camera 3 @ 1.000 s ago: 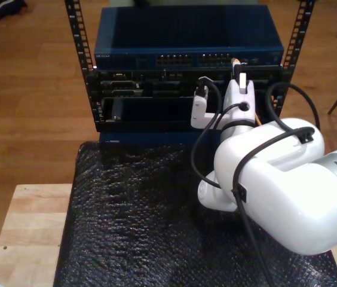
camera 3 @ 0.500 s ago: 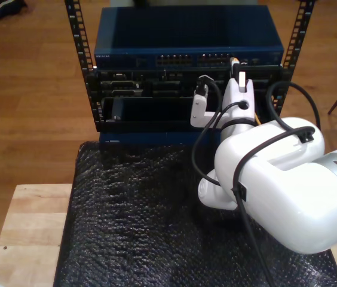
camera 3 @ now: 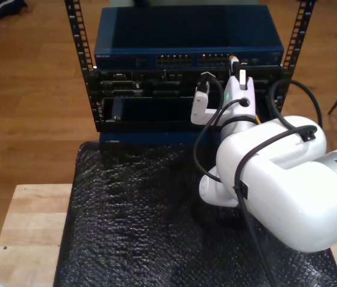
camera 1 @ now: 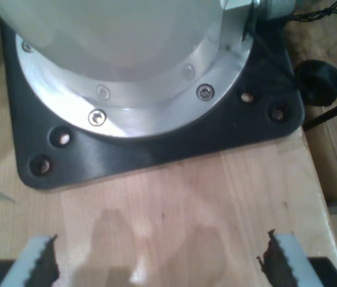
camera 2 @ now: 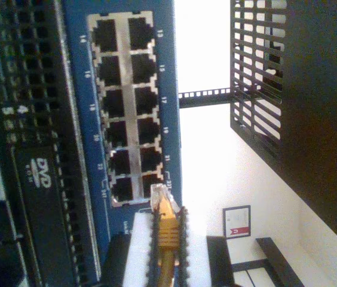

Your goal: Grab the cable and plug it in

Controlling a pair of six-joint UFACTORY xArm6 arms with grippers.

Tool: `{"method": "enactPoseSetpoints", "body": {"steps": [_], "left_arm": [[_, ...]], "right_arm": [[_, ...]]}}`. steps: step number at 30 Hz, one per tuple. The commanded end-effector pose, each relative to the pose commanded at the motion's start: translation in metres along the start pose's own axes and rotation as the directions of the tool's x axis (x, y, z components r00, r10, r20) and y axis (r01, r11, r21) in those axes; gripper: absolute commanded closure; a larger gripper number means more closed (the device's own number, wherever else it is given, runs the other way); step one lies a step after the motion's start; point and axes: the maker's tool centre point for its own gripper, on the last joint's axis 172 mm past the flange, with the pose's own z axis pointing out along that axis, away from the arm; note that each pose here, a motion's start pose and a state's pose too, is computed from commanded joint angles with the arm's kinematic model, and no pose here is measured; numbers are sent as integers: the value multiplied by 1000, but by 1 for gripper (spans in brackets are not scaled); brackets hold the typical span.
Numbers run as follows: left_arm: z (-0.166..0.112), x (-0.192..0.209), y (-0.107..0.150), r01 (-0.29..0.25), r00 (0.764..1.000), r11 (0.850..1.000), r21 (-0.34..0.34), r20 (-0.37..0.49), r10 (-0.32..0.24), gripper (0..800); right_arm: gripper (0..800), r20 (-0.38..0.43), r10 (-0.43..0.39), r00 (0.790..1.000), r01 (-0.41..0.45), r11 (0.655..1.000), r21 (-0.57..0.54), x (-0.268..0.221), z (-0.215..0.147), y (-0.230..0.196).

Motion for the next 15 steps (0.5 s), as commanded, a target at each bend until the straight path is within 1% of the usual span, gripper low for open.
{"method": "enactPoseSetpoints", "body": {"steps": [15], "left_arm": [[0, 0, 0, 1, 1000, 1000, 1, 0, -1, 0]], "right_arm": [[800, 0, 2, 1000, -2, 1000, -1, 0, 0, 0]]}}
